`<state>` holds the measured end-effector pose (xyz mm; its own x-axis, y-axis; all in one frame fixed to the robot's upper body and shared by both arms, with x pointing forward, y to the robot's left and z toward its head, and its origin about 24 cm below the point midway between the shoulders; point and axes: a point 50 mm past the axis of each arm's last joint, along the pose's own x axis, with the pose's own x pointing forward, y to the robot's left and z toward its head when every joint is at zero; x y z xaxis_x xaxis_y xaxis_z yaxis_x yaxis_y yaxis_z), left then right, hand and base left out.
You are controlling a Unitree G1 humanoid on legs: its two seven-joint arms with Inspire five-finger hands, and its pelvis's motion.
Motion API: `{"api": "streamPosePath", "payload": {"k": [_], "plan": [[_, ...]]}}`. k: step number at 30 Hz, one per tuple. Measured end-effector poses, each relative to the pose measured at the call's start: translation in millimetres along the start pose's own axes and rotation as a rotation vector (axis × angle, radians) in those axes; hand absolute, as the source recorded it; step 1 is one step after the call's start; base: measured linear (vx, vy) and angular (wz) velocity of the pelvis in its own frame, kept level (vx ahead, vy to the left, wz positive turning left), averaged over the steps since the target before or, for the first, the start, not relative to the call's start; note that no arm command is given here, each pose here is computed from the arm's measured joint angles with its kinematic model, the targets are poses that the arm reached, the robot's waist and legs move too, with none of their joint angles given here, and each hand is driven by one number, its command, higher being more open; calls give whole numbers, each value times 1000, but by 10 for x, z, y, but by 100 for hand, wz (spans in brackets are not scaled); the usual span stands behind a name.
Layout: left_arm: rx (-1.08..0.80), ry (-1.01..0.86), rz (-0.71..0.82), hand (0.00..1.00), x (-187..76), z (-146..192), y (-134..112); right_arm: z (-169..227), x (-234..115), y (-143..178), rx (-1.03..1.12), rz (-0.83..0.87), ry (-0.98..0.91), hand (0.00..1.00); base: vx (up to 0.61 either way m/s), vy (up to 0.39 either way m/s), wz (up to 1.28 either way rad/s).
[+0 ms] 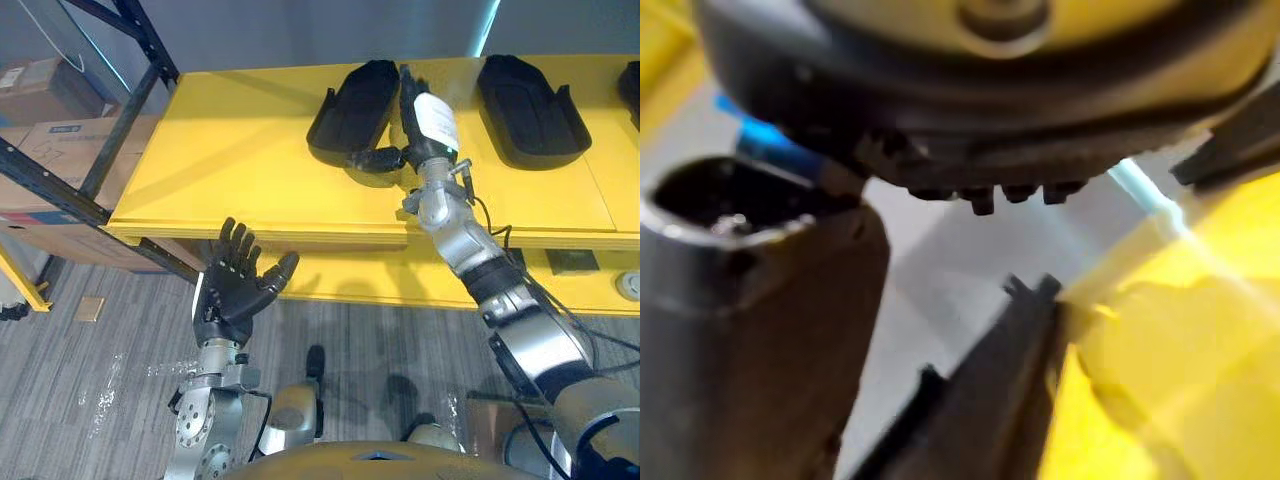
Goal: Walk over and take three plastic housings, then place them on the shelf
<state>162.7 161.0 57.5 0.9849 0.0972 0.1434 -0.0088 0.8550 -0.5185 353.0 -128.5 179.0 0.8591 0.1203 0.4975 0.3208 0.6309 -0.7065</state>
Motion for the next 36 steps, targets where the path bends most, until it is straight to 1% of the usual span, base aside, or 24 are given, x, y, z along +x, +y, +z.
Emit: {"api": "streamPosePath", "payload": {"k": [1,3,5,7,9,12,14,18,21,23,26,28,31,33,36], "plan": [[-25,-54,-27,100,25,86,-28,107,-101,-48,40,-25,-66,100,17,-43,-20],[-23,-133,-57,100,86,213,-59,186,-221,-85,69,-44,-120,100,5,-36,-36],[-9,-193,-83,100,144,330,-82,173,-322,-151,123,-70,-125,100,-15,-37,-51],[9,-239,-90,100,164,438,-86,98,-382,-257,192,-110,-89,100,-22,-30,-45],[48,-268,-73,100,195,517,-55,-80,-431,-449,297,-167,-19,100,-20,-43,-41],[83,-281,-19,100,213,579,36,-307,-480,-624,444,-195,80,100,-7,-38,-28],[124,-294,9,100,218,621,84,-418,-490,-680,493,-194,123,100,-1,-43,-10],[151,-310,47,100,243,669,151,-799,-538,-723,451,-114,261,100,2,-28,1],[187,-321,63,100,242,694,188,-1151,-581,-771,460,-123,405,100,-5,-30,12],[188,-312,71,100,242,674,207,-1280,-584,-831,447,-119,452,100,-21,-31,17],[195,-291,102,100,237,631,279,-1372,-528,-925,466,-85,471,100,-47,-29,15],[194,-279,111,100,236,601,303,-1412,-421,-996,456,-56,468,100,-89,-51,19],[195,-277,110,100,238,598,305,-1429,-283,-1117,436,-61,461,100,-86,-40,16],[194,-280,113,100,237,606,314,-1393,-117,-1282,435,-80,430,100,-96,-45,12],[204,-296,123,100,233,645,346,-1286,53,-1370,461,-57,374,100,-81,-51,10]]}}
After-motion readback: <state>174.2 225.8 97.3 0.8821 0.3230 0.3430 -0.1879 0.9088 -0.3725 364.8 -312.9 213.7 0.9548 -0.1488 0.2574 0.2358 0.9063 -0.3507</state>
